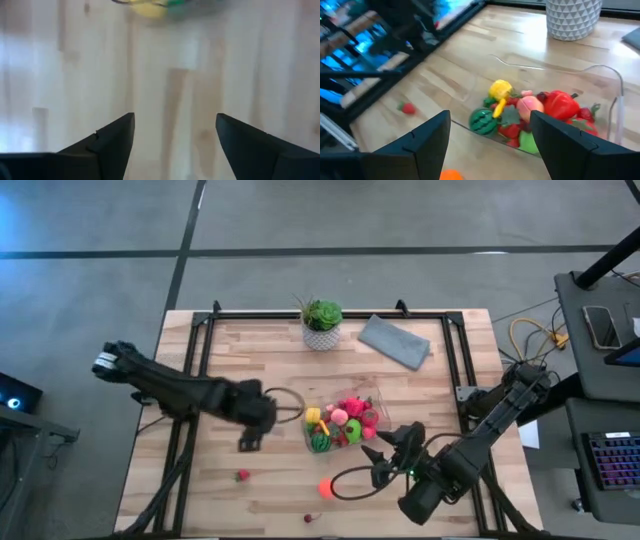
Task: Pick and placing Produce into tupperware
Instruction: Put the tangerine into the transparent bin
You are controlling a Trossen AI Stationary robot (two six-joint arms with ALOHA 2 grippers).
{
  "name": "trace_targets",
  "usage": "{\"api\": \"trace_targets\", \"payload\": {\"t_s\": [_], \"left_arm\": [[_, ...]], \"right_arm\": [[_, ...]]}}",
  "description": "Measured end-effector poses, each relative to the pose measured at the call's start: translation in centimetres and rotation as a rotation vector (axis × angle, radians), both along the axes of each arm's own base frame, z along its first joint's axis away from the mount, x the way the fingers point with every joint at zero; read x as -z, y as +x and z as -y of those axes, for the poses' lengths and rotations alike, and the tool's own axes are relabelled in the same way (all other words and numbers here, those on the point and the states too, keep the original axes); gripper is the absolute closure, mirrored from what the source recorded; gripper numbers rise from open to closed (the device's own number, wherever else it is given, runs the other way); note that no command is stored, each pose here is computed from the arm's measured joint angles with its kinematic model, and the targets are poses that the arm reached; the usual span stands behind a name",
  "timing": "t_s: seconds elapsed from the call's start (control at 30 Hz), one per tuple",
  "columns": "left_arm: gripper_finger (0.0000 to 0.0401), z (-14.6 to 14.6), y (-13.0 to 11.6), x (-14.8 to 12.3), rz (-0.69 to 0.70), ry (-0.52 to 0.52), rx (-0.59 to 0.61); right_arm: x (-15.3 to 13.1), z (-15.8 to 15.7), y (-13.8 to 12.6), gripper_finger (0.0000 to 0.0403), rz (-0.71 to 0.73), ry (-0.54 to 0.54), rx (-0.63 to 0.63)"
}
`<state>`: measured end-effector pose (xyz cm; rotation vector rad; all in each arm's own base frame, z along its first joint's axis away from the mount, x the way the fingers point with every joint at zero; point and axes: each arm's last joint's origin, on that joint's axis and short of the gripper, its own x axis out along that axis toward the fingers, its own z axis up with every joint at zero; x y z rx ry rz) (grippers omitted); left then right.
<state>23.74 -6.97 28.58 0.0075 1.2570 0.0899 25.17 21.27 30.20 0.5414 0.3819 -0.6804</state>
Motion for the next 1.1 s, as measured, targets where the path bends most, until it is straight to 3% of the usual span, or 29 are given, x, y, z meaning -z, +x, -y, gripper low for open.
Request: {"api": "trace_targets", "payload": {"t_s": [0.13,0.4,0.53,0.73,0.83,1.1], "left_arm": [[0.0136,2.0,-2.8,-0.2,0.039,-0.068,0.002],[0.0136,4.9,-6.2,2.2,0.004,-0.141,-0.089],[0.0136,6.3,-6.9,3.5,-0.018,-0.156,-0.115],[0.0136,8.2,-7.7,4.7,-0.038,-0.206,-0.117],[0.0136,9.0,-8.1,4.9,-0.048,-0.209,-0.099],[0.0136,10.3,-9.2,5.2,-0.058,-0.205,-0.034]], "right_arm": [[0.3,0.7,0.6,0.0138,-0.106,0.023,-0.037],[2.1,1.3,1.4,0.0138,-0.398,0.199,-0.204],[3.8,0.5,2.5,0.0138,-0.463,0.275,-0.266],[7.6,-1.4,6.3,0.0138,-0.451,0.396,-0.388],[9.4,-1.5,7.8,0.0138,-0.445,0.514,-0.345],[10.8,-0.9,10.8,0.0138,-0.383,0.655,-0.142]]}}
